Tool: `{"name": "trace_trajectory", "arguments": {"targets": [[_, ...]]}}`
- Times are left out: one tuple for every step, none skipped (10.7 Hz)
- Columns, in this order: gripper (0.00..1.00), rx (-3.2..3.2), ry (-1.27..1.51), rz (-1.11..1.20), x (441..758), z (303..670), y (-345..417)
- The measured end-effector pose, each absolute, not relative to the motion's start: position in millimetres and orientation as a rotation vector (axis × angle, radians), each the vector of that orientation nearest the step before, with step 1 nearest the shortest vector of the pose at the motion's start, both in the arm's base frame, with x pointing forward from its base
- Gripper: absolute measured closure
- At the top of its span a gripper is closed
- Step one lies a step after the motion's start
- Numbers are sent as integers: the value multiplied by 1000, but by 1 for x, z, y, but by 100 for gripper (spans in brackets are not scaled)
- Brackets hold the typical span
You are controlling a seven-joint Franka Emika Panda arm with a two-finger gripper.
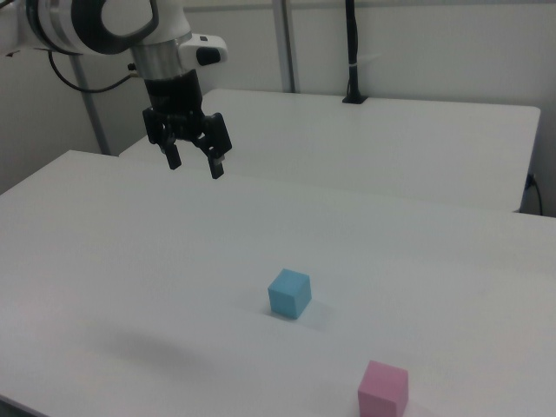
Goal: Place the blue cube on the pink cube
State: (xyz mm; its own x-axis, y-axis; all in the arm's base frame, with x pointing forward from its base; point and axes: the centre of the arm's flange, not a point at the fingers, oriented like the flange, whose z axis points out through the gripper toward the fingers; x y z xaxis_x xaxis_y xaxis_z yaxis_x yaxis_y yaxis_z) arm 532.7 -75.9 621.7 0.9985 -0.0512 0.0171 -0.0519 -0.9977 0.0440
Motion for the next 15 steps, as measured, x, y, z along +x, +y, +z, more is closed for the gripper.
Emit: {"name": "trace_trajectory", "arguments": {"targets": [[0, 3096, -80, 25, 533, 622, -76], [0, 3096, -80, 25, 533, 622, -76], [0, 3096, -80, 25, 533, 622, -76], [0, 3096, -80, 25, 533, 622, -76], [0, 3096, -80, 25, 533, 622, -76], [0, 3096, -80, 25, 533, 622, -76], [0, 3096, -79, 25, 533, 622, -76], [0, 3096, -79, 25, 533, 622, -76], [0, 3096, -79, 25, 533, 622, -76], [0, 3096, -79, 25, 533, 622, -76], [0, 3096, -79, 25, 533, 622, -76], [0, 3096, -80, 25, 533, 622, -76], [0, 3096, -80, 25, 533, 622, -76], [0, 3096, -61, 24, 532, 622, -77], [0, 3097, 24, 18, 532, 621, -80]]}}
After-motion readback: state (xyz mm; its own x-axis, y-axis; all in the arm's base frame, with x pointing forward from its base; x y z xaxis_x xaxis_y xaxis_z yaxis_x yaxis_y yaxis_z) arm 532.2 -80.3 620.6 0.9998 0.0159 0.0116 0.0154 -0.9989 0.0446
